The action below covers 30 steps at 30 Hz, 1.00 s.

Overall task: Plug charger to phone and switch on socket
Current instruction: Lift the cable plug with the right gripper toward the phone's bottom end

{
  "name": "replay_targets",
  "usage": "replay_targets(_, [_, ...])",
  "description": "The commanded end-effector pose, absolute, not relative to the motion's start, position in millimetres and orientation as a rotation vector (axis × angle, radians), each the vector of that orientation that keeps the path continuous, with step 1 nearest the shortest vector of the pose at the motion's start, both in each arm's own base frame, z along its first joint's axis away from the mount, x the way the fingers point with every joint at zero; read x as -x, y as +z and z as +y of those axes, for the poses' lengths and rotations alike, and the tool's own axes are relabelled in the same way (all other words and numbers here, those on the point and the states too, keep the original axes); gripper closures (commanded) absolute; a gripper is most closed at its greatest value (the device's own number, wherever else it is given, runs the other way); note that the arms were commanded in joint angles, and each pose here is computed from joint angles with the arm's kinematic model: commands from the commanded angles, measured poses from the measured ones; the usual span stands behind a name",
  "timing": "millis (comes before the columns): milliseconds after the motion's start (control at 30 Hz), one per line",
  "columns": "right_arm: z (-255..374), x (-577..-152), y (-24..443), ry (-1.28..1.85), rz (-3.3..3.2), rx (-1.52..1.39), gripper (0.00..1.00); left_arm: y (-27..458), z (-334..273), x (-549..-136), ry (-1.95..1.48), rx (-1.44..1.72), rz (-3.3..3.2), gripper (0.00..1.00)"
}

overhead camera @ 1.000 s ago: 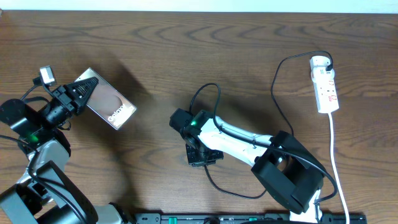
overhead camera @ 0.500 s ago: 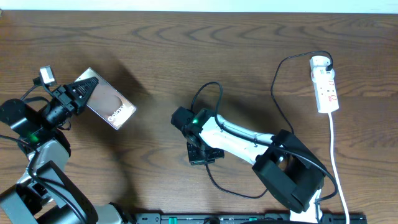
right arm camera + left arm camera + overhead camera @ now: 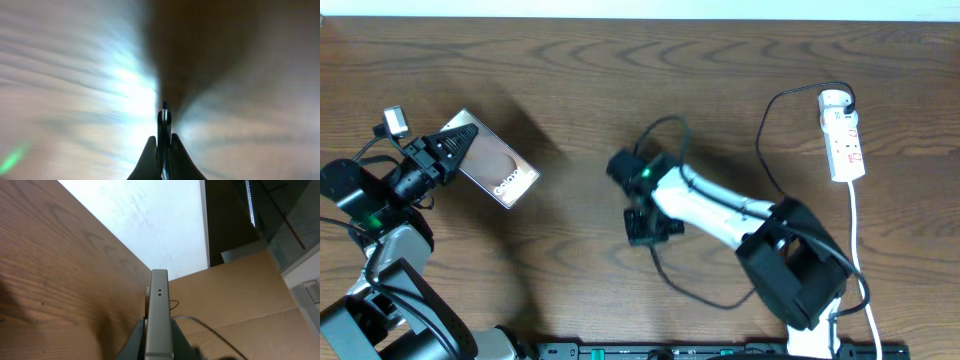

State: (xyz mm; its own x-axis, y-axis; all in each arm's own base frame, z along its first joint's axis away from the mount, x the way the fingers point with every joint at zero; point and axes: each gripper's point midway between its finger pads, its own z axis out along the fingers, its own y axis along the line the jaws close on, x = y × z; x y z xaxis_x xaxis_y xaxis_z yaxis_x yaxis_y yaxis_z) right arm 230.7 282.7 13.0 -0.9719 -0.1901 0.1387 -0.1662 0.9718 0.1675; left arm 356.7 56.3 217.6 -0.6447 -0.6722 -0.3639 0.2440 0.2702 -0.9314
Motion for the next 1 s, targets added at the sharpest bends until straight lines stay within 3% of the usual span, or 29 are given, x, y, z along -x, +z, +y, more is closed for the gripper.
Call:
replay_targets(0, [329.6,-255.1,58.9,-0.813,-2.815,-0.595,0.99,232.5,58.9,-358.2,-1.454,0.343,1.750,0.93])
replay_targets(100, [366.6,-257.8,139.1,-1.614,-2.394,-0.923,0.99,232.5,59.0,-358.2,-1.449,0.338,1.749,0.93])
replay_targets(233, [355.4,-264.6,177.9,-1.963,-2.161,-1.048,0.99,232.5,59.0,-358.2,-1.445,0.333,1.749,0.93])
replay_targets(733, [383.3,-187.8,171.5,-1.974,-1.903,-1.433,0.99,232.7,49.7,-352.1,-1.514,0.314,1.776,0.93])
replay_targets(967, [386.6,-191.6,170.9,-1.964,-1.922,-1.385,0.99,233.6,12.6,-355.5,-1.584,0.220,1.815,0.93])
